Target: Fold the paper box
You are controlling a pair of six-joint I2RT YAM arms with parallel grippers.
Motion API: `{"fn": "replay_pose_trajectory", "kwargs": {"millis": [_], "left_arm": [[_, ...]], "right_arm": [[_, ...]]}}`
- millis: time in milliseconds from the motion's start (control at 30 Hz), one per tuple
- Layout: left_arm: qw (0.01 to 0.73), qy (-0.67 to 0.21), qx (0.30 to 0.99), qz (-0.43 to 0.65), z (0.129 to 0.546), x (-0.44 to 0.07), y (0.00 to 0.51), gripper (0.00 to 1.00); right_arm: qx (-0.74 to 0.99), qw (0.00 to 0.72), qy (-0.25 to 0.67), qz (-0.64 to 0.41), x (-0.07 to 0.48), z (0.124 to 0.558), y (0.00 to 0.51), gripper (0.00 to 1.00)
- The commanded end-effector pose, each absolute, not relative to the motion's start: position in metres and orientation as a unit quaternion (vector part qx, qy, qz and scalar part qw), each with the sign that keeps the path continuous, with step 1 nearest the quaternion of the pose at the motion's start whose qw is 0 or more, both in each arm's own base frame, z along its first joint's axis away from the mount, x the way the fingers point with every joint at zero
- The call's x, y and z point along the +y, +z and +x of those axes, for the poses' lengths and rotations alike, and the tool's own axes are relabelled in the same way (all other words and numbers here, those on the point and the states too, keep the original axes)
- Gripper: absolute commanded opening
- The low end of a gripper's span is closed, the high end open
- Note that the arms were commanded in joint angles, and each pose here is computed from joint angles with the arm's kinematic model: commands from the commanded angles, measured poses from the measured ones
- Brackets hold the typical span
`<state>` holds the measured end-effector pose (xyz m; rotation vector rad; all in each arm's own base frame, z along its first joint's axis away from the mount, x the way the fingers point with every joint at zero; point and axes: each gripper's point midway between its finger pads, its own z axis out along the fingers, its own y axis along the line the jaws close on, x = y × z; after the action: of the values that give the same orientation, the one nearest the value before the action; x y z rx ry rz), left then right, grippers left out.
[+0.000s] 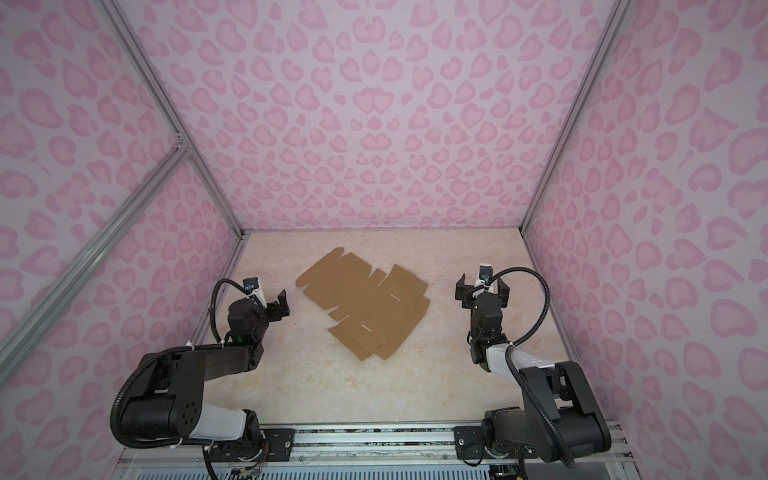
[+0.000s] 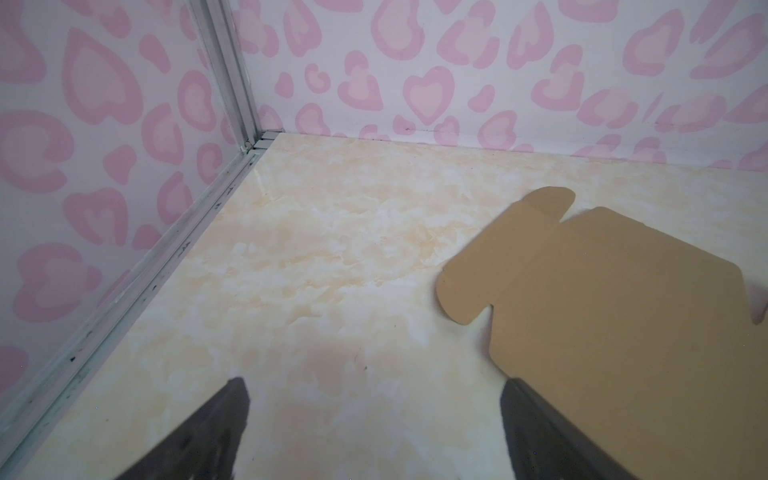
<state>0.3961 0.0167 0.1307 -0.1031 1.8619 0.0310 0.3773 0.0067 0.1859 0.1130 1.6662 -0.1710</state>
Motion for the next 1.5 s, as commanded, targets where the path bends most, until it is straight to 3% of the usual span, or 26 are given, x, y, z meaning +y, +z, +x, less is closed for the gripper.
{"fn": "replay_pose_trajectory", "kwargs": {"millis": [0, 67, 133, 200, 267, 367, 467, 600, 933, 1467], "left_arm": [[0.583, 0.019, 0.811, -0.045, 0.403, 0.017, 0.152, 0.97], [0.602, 0.004, 0.785, -0.145, 0.403, 0.034, 0.183, 0.97], [0.621, -0.029, 0.764, -0.171, 0.404, 0.032, 0.216, 0.97], [0.646, -0.08, 0.743, -0.158, 0.405, 0.017, 0.254, 0.97], [0.659, -0.13, 0.718, -0.181, 0.402, 0.013, 0.29, 0.97], [0.625, -0.217, 0.692, -0.29, 0.392, 0.025, 0.31, 0.97], [0.59, -0.292, 0.684, -0.316, 0.385, 0.023, 0.318, 0.97], [0.544, -0.341, 0.707, -0.297, 0.375, 0.001, 0.314, 0.97], [0.434, -0.251, 0.813, -0.296, 0.324, -0.002, 0.239, 0.97], [0.436, -0.211, 0.835, -0.262, 0.308, -0.008, 0.231, 0.97]], "right_arm": [[0.697, 0.709, 0.037, 0.104, 0.02, 0.365, 0.221, 1.0], [0.666, 0.699, 0.145, 0.213, 0.016, 0.357, 0.236, 1.0], [0.645, 0.67, 0.223, 0.292, 0.009, 0.349, 0.237, 1.0], [0.645, 0.649, 0.266, 0.303, 0.014, 0.346, 0.239, 1.0], [0.673, 0.634, 0.296, 0.241, 0.041, 0.35, 0.247, 1.0], [0.715, 0.588, 0.309, 0.219, 0.071, 0.35, 0.234, 1.0], [0.765, 0.541, 0.281, 0.207, 0.094, 0.342, 0.214, 0.99], [0.821, 0.472, 0.236, 0.217, 0.104, 0.327, 0.176, 0.91], [0.874, 0.37, 0.249, 0.194, 0.151, 0.295, 0.109, 0.76], [0.889, 0.29, 0.284, 0.213, 0.19, 0.307, 0.057, 0.59]]}}
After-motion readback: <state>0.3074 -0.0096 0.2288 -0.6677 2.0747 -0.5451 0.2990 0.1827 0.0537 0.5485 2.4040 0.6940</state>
